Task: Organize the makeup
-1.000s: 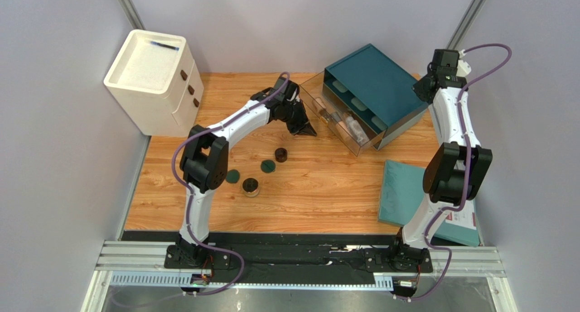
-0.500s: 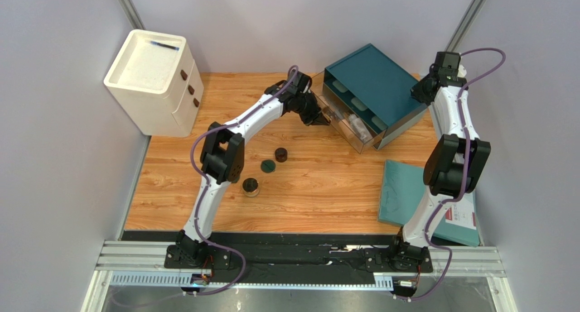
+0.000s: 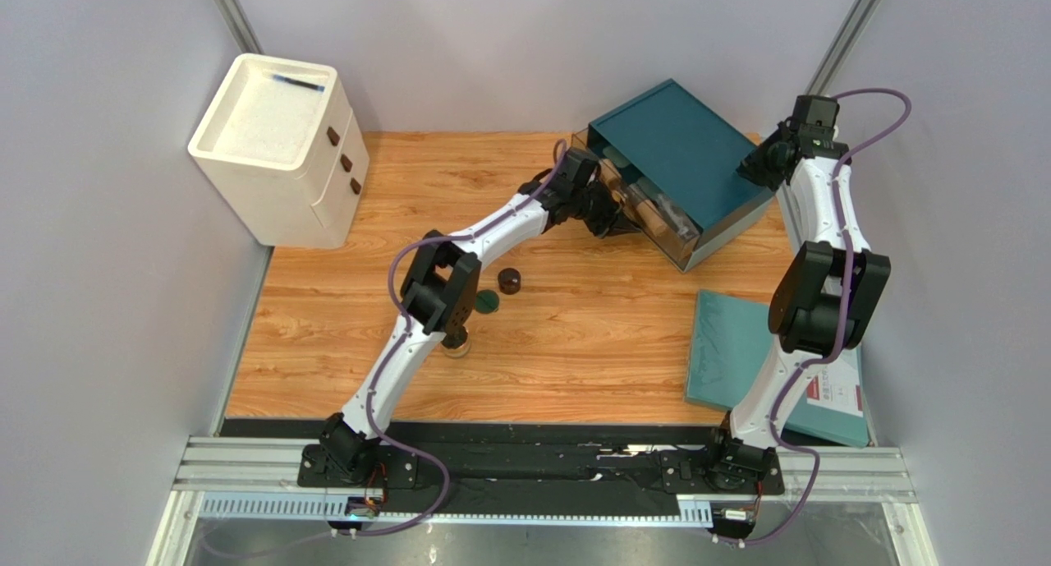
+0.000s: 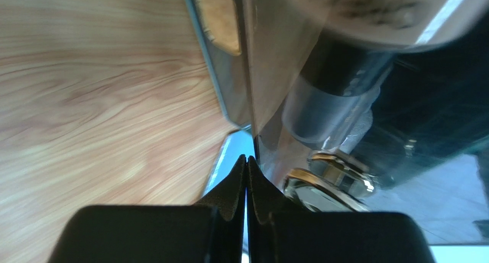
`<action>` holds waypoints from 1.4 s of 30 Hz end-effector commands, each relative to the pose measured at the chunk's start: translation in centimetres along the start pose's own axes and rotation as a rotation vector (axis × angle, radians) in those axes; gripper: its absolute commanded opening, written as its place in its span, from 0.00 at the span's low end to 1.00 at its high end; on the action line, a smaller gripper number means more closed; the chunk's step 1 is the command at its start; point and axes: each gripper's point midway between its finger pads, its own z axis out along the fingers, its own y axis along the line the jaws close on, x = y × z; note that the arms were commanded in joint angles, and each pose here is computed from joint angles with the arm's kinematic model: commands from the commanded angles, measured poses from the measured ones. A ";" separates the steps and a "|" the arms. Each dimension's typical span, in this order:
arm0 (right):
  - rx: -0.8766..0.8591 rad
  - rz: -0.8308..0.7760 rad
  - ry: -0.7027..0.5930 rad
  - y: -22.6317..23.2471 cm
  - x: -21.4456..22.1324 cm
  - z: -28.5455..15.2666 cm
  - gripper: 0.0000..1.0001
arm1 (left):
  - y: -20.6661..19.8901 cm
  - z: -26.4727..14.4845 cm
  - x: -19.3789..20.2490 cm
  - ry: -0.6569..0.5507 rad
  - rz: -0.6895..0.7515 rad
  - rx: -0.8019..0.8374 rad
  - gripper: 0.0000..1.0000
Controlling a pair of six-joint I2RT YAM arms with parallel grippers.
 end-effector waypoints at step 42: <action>0.052 -0.030 0.279 -3.9 6.8 1.8 0.04 | -2.0 -1.4 -1.0 -0.009 -0.089 0.208 0.58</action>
